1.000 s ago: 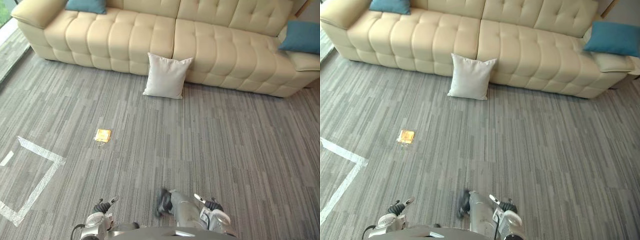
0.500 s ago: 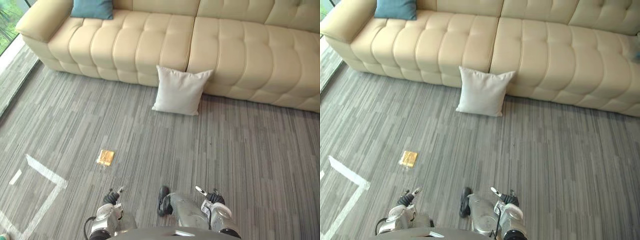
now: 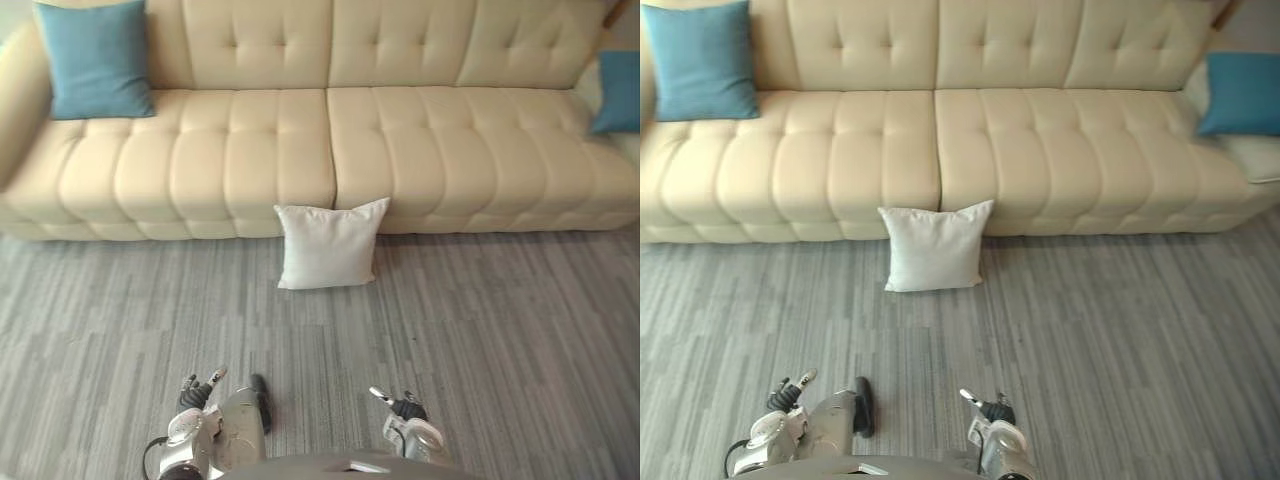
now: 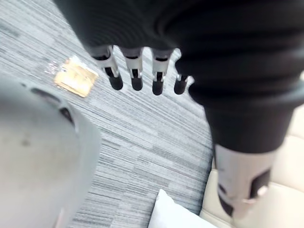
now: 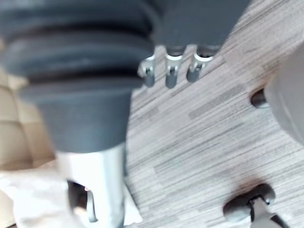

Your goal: Pick up cushions and gather them together orderly.

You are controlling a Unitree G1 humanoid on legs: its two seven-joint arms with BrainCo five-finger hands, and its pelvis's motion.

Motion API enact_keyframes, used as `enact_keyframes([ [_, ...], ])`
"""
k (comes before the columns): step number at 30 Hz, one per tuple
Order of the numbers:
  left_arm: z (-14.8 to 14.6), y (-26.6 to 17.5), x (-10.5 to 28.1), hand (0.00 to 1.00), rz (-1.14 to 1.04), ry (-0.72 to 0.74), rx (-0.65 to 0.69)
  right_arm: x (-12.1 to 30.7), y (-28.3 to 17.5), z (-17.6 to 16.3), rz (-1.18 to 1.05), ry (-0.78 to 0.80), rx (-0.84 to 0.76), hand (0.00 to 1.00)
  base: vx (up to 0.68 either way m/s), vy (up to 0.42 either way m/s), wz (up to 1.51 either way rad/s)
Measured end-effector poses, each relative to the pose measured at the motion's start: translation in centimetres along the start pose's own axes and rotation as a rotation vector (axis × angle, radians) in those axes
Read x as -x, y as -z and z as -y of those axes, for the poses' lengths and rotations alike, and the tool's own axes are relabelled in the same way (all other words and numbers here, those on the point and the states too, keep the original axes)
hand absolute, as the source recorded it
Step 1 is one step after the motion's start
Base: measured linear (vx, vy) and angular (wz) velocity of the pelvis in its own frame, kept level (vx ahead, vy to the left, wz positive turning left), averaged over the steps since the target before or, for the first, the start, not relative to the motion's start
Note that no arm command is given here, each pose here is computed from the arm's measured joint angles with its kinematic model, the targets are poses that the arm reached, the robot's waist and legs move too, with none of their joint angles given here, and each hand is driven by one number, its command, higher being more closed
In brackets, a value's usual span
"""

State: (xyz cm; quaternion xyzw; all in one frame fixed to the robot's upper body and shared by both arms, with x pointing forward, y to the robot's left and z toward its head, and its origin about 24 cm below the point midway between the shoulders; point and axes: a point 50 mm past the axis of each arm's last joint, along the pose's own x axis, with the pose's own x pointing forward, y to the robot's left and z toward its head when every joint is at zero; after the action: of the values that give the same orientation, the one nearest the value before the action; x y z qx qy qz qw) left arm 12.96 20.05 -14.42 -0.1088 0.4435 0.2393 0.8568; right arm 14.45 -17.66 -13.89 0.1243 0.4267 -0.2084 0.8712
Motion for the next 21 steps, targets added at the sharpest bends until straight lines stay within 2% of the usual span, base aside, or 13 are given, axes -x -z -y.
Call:
enact_keyframes([
  [3, -0.4, 1.3, 0.1, 0.0, -0.059, -0.013, -0.01, 0.0, -0.1, 0.0, 0.01, -0.011, 0.006, 0.0, 0.36, 0.188, -0.36],
  [8, 0.2, 0.8, -0.2, 0.0, -0.061, 0.0, -0.011, -0.1, -0.6, 0.0, 0.023, -0.023, -0.003, 0.0, 0.3, 0.033, 0.02],
  [21, 3.5, 2.5, 0.5, 0.0, -0.126, 0.086, 0.006, -0.6, -2.4, 1.6, 0.074, 0.024, -0.023, 0.0, 0.41, -0.231, 0.23],
])
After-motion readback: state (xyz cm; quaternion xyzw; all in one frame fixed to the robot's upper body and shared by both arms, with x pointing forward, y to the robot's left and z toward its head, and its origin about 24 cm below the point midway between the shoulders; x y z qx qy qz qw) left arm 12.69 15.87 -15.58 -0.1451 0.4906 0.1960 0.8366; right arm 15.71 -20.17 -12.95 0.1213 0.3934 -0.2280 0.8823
